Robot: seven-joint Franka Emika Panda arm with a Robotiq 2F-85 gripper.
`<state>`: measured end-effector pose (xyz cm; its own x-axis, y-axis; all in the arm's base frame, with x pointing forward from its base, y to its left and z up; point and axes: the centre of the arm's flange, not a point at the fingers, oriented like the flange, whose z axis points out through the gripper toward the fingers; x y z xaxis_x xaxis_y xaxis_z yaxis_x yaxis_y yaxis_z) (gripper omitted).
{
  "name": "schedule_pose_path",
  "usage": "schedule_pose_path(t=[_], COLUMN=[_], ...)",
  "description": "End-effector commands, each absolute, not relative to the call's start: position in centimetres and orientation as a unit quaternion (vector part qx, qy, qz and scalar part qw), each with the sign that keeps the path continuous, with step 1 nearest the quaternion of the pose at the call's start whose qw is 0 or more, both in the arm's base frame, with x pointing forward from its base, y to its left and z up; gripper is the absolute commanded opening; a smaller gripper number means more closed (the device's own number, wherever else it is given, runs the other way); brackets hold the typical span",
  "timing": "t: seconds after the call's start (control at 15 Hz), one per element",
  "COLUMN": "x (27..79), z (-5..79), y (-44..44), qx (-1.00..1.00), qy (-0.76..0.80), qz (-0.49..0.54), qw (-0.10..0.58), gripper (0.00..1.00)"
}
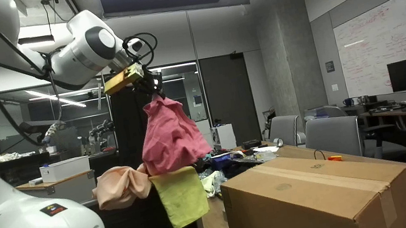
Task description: Move the pink and peach shirt and the green towel to the top of the box
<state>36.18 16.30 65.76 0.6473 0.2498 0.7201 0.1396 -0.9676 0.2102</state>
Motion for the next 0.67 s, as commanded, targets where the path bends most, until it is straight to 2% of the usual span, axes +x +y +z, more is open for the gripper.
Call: schedule_pose_path(t=[0.0,0.33,0.6], x=[34.1,33.3,35.7], z=[72.5,77.0,76.8], y=[14.2,10.9,7.9], qx=[0.893,0.885,0.886], qy=[0.045,-0.028,-0.083], qz=[0.441,0.454,0.436], qw=[0.079,0.102,0.134], gripper=[0.01,0.01,0.01])
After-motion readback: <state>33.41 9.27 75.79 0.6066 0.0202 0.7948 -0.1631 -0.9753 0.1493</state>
